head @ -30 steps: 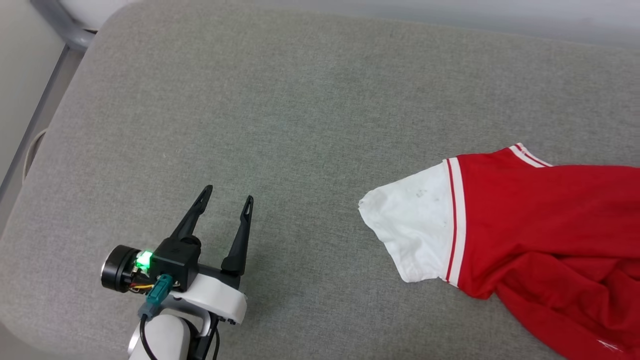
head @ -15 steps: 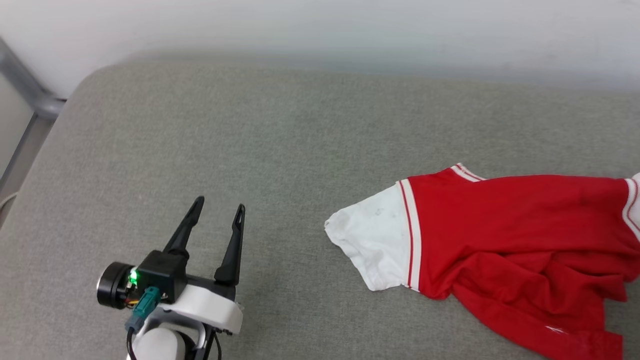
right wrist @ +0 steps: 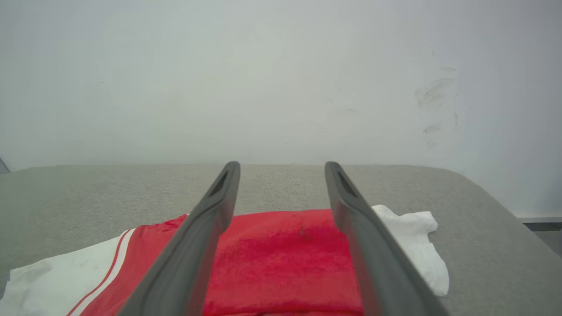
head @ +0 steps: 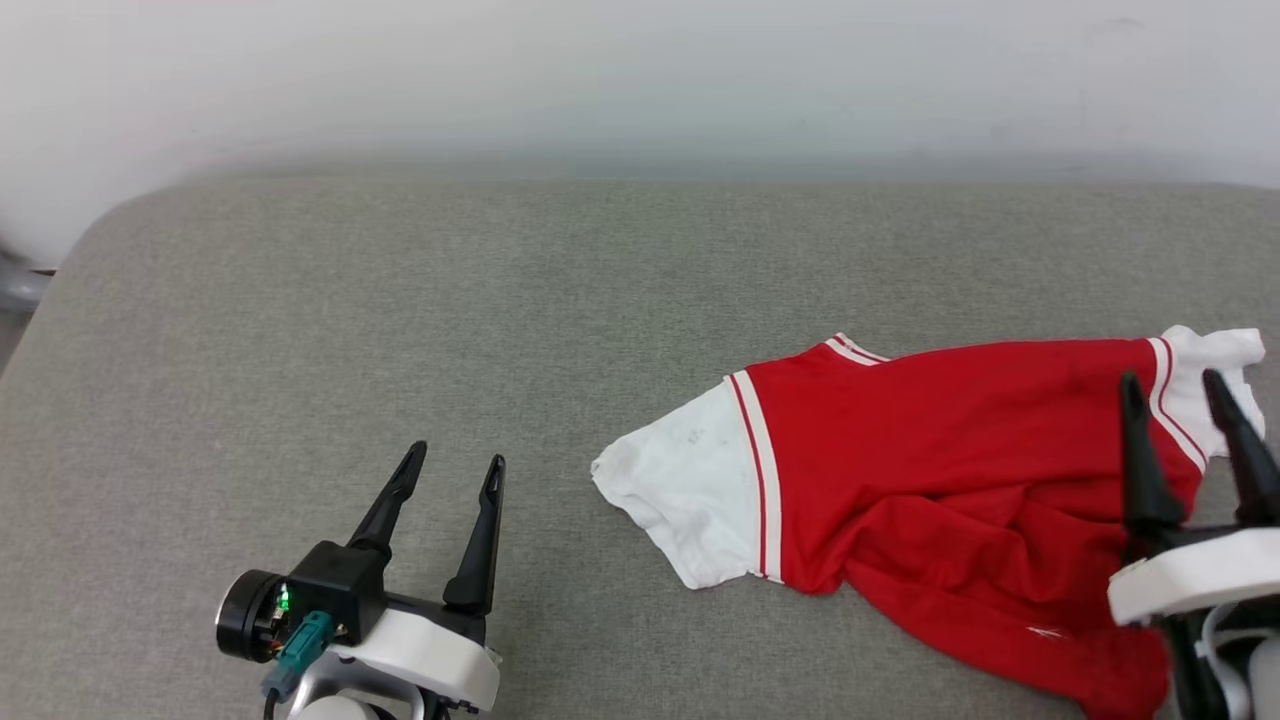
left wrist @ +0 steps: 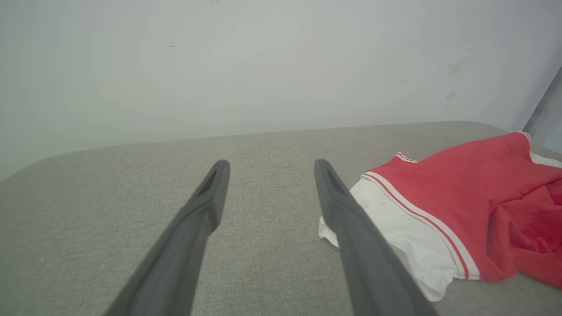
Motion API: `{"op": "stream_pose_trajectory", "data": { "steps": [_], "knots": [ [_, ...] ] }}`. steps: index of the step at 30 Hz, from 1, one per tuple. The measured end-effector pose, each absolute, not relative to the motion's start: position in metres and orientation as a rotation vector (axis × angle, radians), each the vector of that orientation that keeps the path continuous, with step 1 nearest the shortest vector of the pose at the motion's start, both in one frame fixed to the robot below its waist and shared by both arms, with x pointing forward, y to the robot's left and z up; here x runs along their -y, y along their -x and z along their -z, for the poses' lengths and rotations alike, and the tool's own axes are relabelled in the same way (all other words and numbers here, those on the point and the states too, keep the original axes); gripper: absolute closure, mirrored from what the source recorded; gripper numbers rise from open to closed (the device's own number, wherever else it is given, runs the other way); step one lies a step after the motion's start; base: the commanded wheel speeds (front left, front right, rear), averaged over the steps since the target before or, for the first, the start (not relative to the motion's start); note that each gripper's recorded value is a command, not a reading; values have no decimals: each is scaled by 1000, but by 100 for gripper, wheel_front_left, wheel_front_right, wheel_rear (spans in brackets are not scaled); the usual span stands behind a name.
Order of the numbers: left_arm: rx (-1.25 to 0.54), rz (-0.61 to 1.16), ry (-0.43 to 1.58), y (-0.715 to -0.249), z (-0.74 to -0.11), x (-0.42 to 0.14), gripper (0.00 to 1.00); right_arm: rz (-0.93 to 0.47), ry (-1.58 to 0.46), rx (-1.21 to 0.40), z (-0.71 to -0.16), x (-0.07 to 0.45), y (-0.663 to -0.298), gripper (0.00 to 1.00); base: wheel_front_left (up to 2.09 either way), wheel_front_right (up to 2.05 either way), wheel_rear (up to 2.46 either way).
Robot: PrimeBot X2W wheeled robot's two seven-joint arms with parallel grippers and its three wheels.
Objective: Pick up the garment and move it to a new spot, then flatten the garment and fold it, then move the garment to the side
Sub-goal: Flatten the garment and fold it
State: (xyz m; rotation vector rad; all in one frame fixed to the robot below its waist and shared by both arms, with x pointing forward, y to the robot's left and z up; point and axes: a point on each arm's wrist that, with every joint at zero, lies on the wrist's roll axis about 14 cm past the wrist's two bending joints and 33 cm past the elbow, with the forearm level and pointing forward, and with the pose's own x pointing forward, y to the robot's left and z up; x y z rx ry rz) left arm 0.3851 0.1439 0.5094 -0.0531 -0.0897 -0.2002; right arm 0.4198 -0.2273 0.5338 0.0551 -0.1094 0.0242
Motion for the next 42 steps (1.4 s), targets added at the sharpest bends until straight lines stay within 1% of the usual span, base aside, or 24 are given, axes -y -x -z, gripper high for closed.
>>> {"op": "stream_pose_trajectory", "data": {
  "steps": [5, 10, 14, 18, 22, 25, 34, 39, 40, 41, 42],
  "knots": [
    [81, 215, 62, -388, -506, -138, 0, -26, -125, 113, -526, 214, -401, 0, 0, 0, 0],
    [62, 244, 58, -395, -499, -129, 0, -32, -144, 123, -528, 208, -398, 0, 0, 0, 0],
    [20, 291, 32, -411, -493, -118, 0, -27, -140, 117, -528, 210, -396, 0, 0, 0, 0],
    [-139, 338, 23, -429, -473, -103, 0, -14, -128, 103, -525, 215, -397, 0, 0, 0, 0],
    [-348, 414, -31, -436, -445, -85, 0, -4, -117, 94, -522, 218, -398, 0, 0, 0, 0],
    [-456, 452, -81, -439, -431, -79, 0, 1, -114, 82, -517, 219, -398, 0, 0, 0, 0],
    [-639, 496, -174, -443, -391, -74, 0, 10, -116, 42, -501, 217, -403, 0, 0, 0, 0],
    [-675, 488, -188, -446, -376, -75, 0, 18, -116, 27, -493, 218, -404, 0, 0, 0, 0],
    [-683, 490, -188, -445, -374, -75, 9, 19, -115, 25, -492, 218, -404, 0, 0, 0, 0],
    [-700, 492, -181, -444, -371, -74, 39, 19, -115, 25, -492, 218, -404, 0, 0, 0, 0],
    [-704, 495, -176, -443, -370, -73, 100, 19, -116, 25, -491, 218, -405, 0, 0, 0, 0]
  ]
}}
